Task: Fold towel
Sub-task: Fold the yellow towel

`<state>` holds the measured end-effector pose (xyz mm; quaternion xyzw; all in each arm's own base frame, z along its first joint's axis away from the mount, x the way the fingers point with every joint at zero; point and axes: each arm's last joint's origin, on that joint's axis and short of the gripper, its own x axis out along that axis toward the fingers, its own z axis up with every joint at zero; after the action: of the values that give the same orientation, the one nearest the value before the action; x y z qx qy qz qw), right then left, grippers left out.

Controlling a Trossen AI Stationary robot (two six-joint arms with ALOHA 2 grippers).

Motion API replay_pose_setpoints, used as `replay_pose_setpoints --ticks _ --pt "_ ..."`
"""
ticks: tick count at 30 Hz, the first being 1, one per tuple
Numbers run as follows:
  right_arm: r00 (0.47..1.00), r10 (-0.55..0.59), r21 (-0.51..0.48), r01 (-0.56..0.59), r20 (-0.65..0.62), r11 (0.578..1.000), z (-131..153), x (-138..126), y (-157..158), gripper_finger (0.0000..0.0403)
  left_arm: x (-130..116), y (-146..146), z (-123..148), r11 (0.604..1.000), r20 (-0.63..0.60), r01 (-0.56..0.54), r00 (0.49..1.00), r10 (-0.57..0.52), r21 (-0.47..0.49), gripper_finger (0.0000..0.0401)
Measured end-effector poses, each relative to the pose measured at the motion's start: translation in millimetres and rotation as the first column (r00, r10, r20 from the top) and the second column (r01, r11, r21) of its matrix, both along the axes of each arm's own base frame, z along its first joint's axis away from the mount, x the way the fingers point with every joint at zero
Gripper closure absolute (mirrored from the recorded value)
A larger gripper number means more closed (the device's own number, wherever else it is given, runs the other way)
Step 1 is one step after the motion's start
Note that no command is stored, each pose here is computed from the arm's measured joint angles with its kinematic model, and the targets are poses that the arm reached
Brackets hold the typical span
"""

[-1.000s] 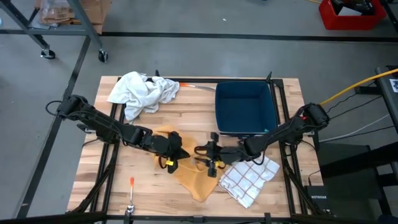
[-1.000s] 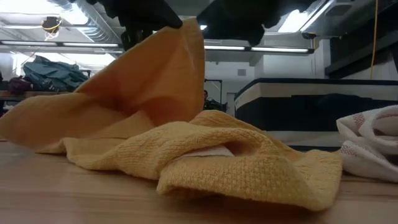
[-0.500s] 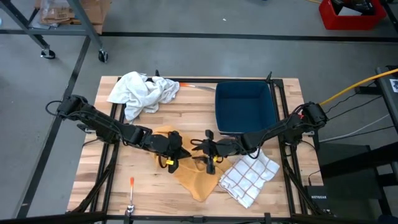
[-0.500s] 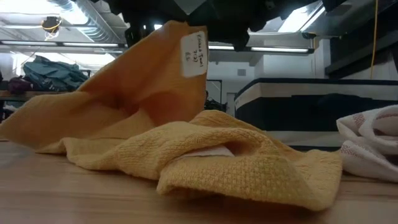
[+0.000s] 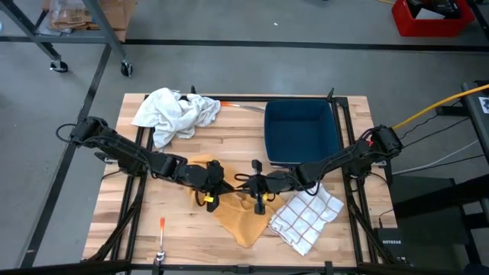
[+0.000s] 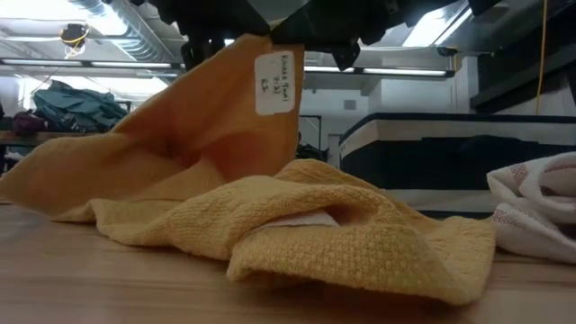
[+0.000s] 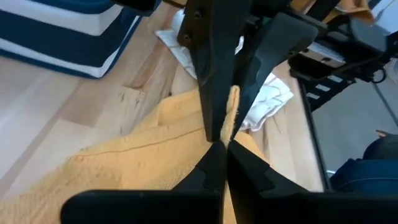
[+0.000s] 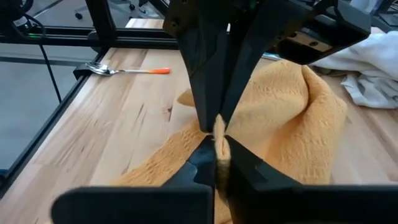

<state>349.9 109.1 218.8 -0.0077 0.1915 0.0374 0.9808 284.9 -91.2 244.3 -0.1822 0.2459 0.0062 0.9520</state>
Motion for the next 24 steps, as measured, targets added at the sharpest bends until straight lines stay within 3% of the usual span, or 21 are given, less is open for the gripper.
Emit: replay_pose_setpoints --ticks 7,17,20,24 --pt "1.0 -0.007 -0.006 0.007 -0.006 1.0 -1 0 -1 0.0387 -2 7 1 1.0 -0.022 -0.02 1.0 0.02 0.007 0.0391" --pt "1.0 0.006 -0.023 -0.006 -0.01 1.0 -1 -1 0 0.0391 -23 31 35 0.995 0.062 -0.081 0.994 0.085 -0.065 0.0283" --pt "1.0 -0.013 -0.032 0.013 -0.004 0.999 -1 0 -1 0.0396 -38 33 38 0.989 -0.026 -0.066 0.998 0.064 -0.133 0.0267" --pt "0.999 -0.035 -0.051 0.035 0.003 0.998 0 0 -1 0.0394 -63 30 30 0.964 -0.254 -0.085 0.967 0.019 -0.253 0.0263"
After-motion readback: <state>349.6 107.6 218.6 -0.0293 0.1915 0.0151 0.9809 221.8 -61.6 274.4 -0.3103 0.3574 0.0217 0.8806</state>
